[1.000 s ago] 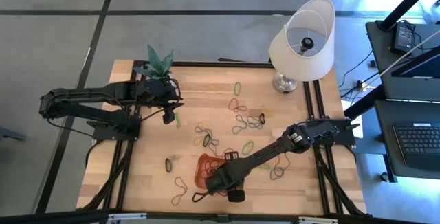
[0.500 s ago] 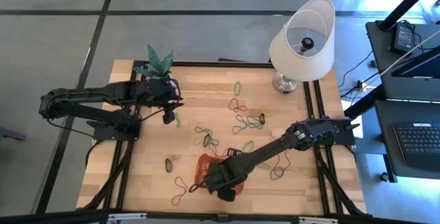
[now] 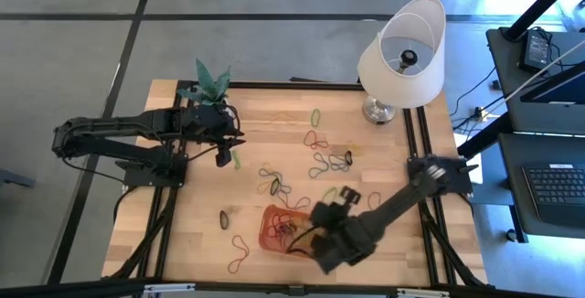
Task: Pick and place rubber bands into bin
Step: Put the green rubber band into the bin
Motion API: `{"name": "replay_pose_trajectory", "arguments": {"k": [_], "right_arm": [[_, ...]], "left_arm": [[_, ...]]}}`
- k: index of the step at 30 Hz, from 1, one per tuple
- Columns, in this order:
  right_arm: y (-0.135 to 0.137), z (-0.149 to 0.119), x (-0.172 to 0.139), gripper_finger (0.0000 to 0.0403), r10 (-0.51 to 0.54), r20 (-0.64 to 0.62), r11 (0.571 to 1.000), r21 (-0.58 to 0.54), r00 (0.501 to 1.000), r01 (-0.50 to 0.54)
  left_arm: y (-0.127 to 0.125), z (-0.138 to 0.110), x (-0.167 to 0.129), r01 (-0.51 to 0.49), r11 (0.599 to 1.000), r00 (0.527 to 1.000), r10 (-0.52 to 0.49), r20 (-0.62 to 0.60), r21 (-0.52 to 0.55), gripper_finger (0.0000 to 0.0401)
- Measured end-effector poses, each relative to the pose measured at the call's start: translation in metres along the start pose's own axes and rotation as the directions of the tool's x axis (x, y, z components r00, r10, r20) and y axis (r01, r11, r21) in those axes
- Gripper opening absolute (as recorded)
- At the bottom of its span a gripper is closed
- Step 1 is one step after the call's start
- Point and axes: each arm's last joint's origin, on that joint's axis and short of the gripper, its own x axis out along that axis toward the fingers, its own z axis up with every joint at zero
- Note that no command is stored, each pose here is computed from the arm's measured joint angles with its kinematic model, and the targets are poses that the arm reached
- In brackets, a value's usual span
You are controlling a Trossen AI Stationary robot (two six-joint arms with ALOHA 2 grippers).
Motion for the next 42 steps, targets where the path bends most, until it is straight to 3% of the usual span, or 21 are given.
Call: {"name": "replay_pose_trajectory", "arguments": {"k": [4,10,15,19,25,32,39,42], "right_arm": [[-0.033,-0.031,0.007,0.0006,-0.004,0.048,0.996,0.089,0.999,0.000],[-0.094,-0.077,0.034,0.0004,0.205,0.169,0.958,0.165,0.964,-0.233],[-0.145,-0.103,0.057,0.0006,0.413,0.277,0.876,0.139,0.868,-0.462],[-0.179,-0.118,0.071,0.0006,0.509,0.347,0.822,0.074,0.788,-0.564],[-0.212,-0.132,0.087,0.0007,0.495,0.429,0.809,0.090,0.756,-0.581],[-0.222,-0.135,0.091,0.0007,0.476,0.460,0.801,0.125,0.749,-0.586],[-0.225,-0.133,0.093,0.0007,0.458,0.464,0.847,0.029,0.758,-0.530],[-0.226,-0.132,0.094,0.0007,0.448,0.466,0.861,0.003,0.763,-0.508]], "left_arm": [[-0.004,0.000,0.000,0.006,1.000,1.000,-0.006,-0.002,0.020,0.0102],[-0.016,-0.001,0.009,-0.074,0.995,0.997,0.075,-0.018,0.061,0.0102],[-0.028,0.002,0.023,-0.144,0.990,0.988,0.144,-0.046,0.014,0.0102],[-0.038,0.015,0.033,-0.200,0.980,0.979,0.200,-0.047,0.008,0.0102],[-0.053,0.037,0.044,-0.213,0.977,0.976,0.213,-0.039,0.014,0.0102],[-0.064,0.048,0.041,-0.173,0.984,0.985,0.174,-0.016,0.038,0.0102],[-0.069,0.052,0.036,-0.208,0.978,0.978,0.208,0.017,-0.019,0.0102],[-0.068,0.048,0.036,-0.236,0.967,0.972,0.236,-0.015,-0.091,0.0102]]}}
